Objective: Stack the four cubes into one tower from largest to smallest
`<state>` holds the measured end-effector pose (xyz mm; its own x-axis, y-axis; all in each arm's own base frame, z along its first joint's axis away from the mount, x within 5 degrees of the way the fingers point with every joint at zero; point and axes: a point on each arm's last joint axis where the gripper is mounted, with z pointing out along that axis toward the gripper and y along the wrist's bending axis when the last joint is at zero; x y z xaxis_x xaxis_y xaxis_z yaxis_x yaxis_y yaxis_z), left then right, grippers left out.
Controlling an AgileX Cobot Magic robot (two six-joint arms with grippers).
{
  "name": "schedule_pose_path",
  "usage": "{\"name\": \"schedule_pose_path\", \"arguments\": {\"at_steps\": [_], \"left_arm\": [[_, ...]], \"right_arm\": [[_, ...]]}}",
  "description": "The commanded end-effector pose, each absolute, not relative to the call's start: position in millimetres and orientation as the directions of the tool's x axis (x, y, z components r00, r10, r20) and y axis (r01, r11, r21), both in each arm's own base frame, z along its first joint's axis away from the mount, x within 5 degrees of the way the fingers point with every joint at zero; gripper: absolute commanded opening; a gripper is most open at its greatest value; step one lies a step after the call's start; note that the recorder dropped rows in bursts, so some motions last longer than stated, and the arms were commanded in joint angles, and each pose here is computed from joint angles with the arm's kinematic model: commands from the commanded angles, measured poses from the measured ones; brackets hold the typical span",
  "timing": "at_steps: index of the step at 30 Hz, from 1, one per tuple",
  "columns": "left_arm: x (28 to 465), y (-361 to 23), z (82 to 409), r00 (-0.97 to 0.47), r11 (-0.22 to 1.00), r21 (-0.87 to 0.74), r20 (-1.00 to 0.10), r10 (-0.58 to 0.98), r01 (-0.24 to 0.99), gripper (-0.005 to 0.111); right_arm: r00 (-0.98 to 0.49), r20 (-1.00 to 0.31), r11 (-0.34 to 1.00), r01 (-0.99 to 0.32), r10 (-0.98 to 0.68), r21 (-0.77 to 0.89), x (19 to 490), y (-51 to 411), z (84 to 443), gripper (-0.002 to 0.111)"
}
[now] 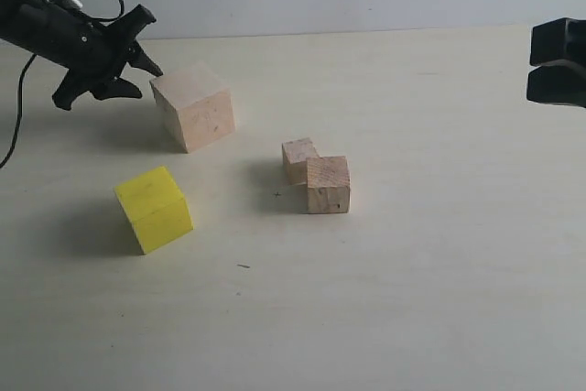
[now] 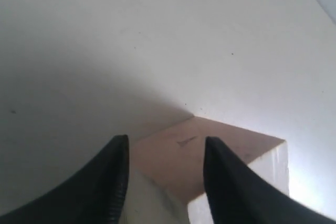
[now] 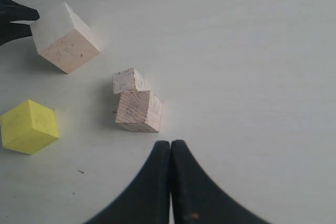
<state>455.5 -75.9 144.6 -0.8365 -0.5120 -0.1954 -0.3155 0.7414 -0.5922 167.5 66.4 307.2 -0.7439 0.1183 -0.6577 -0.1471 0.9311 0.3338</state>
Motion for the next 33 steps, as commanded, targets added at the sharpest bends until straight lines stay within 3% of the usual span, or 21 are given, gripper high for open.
{"name": "schedule_pose_path", "arguments": {"at_steps": [1, 14, 24, 33], "left_arm": [[450.5, -82.9, 146.8, -0.876, 0.748, -0.598, -0.151, -0.458, -0.288, 0.045], [430.4, -105.2, 145.0, -0.958, 0.776, -0.591, -0.019, -0.286, -0.220, 0.045], [423.0, -137.5, 145.0, -0.976, 0.795, -0.589, -0.046, -0.212, -0.145, 0.045], [432.6, -135.5, 140.0, -0.956, 0.802, -0.579, -0.123, -0.266, -0.149, 0.045]], "right_arm": [[-0.738, -0.667, 0.933, -0.161, 0.104, 0.323, 168.2, 67.2, 309.2, 0.000], [-0.738, -0.667, 0.933, -0.161, 0.104, 0.323, 168.2, 67.2, 309.2, 0.000], [-0.741, -0.664, 0.933, -0.160, 0.103, 0.323, 168.0, 67.2, 309.0, 0.000], [-0.770, -0.632, 0.936, -0.155, 0.087, 0.317, 164.9, 66.8, 306.0, 0.000]]}}
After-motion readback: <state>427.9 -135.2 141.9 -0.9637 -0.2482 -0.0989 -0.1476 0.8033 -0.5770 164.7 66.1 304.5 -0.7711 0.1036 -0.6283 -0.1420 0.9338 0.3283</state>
